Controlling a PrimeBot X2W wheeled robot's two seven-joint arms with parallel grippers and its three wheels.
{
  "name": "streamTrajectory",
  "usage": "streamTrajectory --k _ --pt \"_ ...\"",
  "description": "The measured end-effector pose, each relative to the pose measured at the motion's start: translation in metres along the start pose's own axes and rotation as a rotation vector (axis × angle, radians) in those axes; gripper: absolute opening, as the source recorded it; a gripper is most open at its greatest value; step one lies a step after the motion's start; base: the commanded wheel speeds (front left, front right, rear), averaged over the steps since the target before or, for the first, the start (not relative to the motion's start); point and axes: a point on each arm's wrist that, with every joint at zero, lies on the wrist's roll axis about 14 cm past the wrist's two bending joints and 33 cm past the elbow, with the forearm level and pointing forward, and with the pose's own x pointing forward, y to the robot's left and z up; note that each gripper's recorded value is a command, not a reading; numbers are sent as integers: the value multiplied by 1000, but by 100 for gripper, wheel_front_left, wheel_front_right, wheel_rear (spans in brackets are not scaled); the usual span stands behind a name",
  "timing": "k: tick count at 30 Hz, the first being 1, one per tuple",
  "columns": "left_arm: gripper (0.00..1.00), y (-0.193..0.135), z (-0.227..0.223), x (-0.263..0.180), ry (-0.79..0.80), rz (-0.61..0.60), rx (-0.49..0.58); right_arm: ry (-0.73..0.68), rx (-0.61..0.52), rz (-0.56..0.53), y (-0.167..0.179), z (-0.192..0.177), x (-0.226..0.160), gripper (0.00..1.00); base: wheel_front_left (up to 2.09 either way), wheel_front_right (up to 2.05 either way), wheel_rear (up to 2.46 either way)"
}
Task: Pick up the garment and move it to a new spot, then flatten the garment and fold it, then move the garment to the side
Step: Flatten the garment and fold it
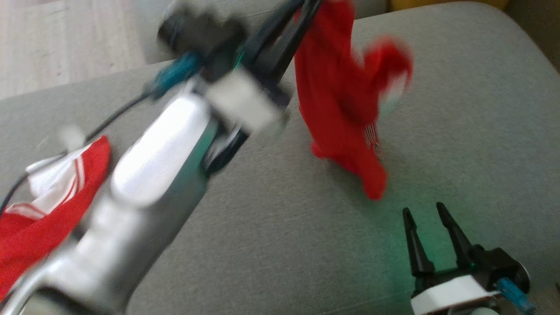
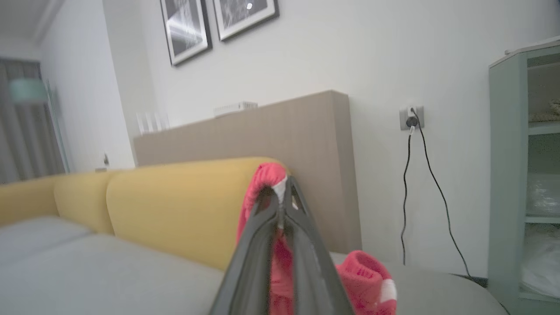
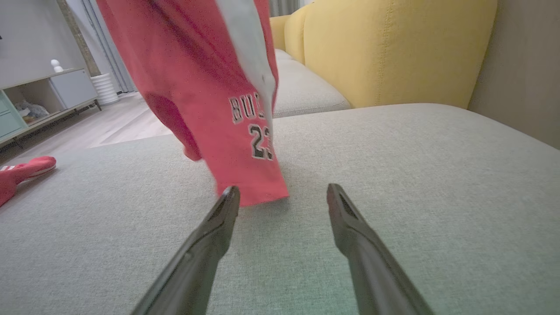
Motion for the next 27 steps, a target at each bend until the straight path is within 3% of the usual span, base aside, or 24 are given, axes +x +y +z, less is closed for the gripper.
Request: streamTrajectory --k 2,3,5,9,12,19,27 --pt "0 2 -16 -15 50 9 -31 4 0 1 0 -1 1 100 0 0 0" --pt "0 6 -59 -55 186 41 -83 6 -2 4 0 -1 4 100 0 0 0" --pt "0 6 -79 -78 252 65 -121 5 -4 4 -1 -1 7 100 0 0 0" --pt "0 9 -146 -173 491 208 -239 13 -28 37 6 -2 19 100 0 0 0" --pt "0 14 -167 -219 578 310 -283 21 -34 84 19 -4 30 100 0 0 0" --pt "0 30 -170 -249 566 435 -317 18 -66 244 42 2 82 100 0 0 0" --pt "0 32 -179 -261 576 468 -353 182 -253 436 53 -7 162 100 0 0 0"
